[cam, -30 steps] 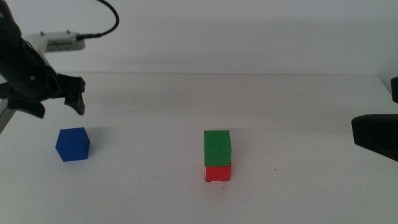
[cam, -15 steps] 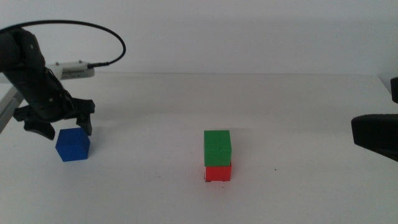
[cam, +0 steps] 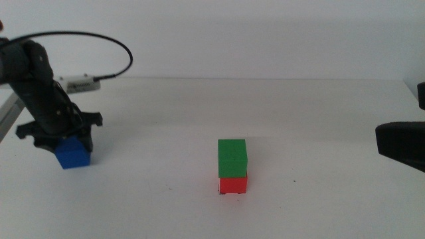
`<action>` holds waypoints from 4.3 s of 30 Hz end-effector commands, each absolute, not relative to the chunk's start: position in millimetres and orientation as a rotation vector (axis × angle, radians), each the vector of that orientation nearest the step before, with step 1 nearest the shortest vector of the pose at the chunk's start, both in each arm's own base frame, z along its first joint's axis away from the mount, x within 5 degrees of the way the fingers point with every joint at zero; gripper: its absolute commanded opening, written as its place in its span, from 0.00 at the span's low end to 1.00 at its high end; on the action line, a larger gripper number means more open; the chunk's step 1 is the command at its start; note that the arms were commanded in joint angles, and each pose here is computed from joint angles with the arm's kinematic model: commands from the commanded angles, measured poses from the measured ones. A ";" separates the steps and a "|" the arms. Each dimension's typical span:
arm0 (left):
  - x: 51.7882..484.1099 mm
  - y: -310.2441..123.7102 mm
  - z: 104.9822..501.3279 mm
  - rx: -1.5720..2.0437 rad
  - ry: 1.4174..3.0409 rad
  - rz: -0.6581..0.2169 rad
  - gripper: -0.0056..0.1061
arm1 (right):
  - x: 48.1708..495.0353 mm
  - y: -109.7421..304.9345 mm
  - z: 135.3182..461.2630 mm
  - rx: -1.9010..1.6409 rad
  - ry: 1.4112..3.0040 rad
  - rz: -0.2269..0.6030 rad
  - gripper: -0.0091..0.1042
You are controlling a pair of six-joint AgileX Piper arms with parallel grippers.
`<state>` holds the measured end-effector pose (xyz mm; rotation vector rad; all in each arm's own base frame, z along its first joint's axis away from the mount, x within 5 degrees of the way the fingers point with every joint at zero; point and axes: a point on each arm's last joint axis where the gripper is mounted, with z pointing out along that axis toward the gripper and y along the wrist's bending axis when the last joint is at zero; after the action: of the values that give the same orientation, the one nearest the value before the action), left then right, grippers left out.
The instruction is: Stack red cubes first, then green, then blue cubes in a specific spot.
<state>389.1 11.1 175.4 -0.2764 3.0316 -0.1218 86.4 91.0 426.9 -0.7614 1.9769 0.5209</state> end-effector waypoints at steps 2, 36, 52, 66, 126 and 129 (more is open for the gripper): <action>376.5 -3.4 218.3 -0.328 2.967 -0.059 0.03 | 86.1 90.6 426.8 -0.762 1.969 0.519 0.80; 304.1 -280.8 286.5 0.020 2.865 -0.163 0.03 | 86.1 90.6 426.8 -0.762 1.969 0.519 0.80; 312.9 -289.6 267.5 0.019 2.860 -0.174 0.03 | 86.1 90.6 426.8 -0.762 1.969 0.519 0.80; 308.8 -281.3 288.4 0.142 2.806 -0.161 0.89 | 86.1 90.6 426.8 -0.762 1.969 0.519 0.80; 64.6 -9.2 279.7 0.113 1.745 -0.100 0.89 | 120.8 73.0 318.3 -0.398 1.868 0.453 0.80; 57.6 -8.4 254.9 0.112 1.736 -0.100 0.89 | 102.2 44.5 294.1 -0.303 1.844 0.339 0.80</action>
<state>60.1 -8.6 263.0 0.1174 1.7723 -0.0956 110.4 55.7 296.5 -0.3429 1.9092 0.3843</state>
